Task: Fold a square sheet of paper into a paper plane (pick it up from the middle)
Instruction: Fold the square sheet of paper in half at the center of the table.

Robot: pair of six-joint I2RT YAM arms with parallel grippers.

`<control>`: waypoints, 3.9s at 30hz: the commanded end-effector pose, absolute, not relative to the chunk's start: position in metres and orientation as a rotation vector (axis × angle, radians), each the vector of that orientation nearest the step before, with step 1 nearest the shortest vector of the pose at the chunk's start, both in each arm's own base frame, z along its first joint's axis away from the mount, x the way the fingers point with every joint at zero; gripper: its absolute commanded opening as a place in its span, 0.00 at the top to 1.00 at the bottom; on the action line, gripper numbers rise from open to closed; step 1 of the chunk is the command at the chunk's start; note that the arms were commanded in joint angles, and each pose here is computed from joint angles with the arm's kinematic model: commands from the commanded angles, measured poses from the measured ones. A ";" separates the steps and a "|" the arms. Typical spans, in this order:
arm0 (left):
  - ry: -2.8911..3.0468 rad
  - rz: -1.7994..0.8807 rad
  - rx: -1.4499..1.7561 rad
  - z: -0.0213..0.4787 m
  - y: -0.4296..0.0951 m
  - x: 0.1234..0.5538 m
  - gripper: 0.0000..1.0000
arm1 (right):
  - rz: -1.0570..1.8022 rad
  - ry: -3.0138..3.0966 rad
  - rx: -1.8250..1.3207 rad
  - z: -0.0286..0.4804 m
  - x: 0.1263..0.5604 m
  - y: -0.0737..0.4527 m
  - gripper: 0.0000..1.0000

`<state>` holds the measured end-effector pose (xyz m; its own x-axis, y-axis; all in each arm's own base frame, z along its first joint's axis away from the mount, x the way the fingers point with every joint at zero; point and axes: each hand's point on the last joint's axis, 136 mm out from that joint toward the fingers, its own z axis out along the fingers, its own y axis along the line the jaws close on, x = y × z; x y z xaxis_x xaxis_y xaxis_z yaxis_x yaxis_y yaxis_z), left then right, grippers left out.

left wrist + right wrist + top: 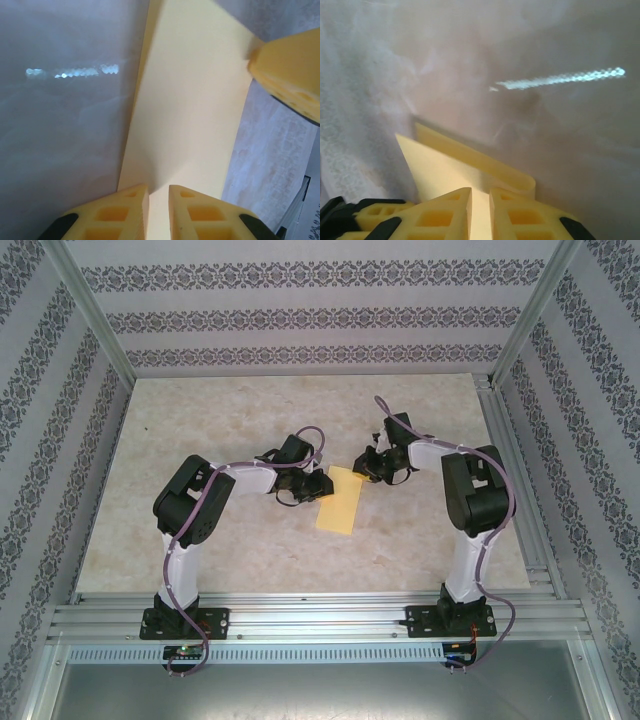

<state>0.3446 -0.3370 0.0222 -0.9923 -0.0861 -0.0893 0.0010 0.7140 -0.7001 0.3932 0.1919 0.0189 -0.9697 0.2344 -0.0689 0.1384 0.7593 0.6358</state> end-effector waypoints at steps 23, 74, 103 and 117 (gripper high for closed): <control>2.929 -1.009 -0.068 -0.018 -0.327 0.325 0.79 | 0.942 2.817 0.323 0.013 0.412 0.178 0.82; 2.915 -1.025 -0.061 -0.013 -0.329 0.326 0.79 | 1.018 2.825 0.349 0.009 0.306 0.206 0.80; 2.892 -1.046 -0.055 -0.004 -0.332 0.329 0.79 | 1.034 2.884 0.240 0.019 0.236 0.222 0.77; 2.884 -1.059 -0.053 -0.002 -0.333 0.330 0.79 | 0.989 2.940 0.238 0.002 0.220 0.220 0.76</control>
<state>0.3447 -0.3375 0.0230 -0.9926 -0.0820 -0.0891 0.0039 0.7138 -0.7003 0.2250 0.2270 0.0153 -0.9891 0.1470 0.0052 0.1151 0.7518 0.6492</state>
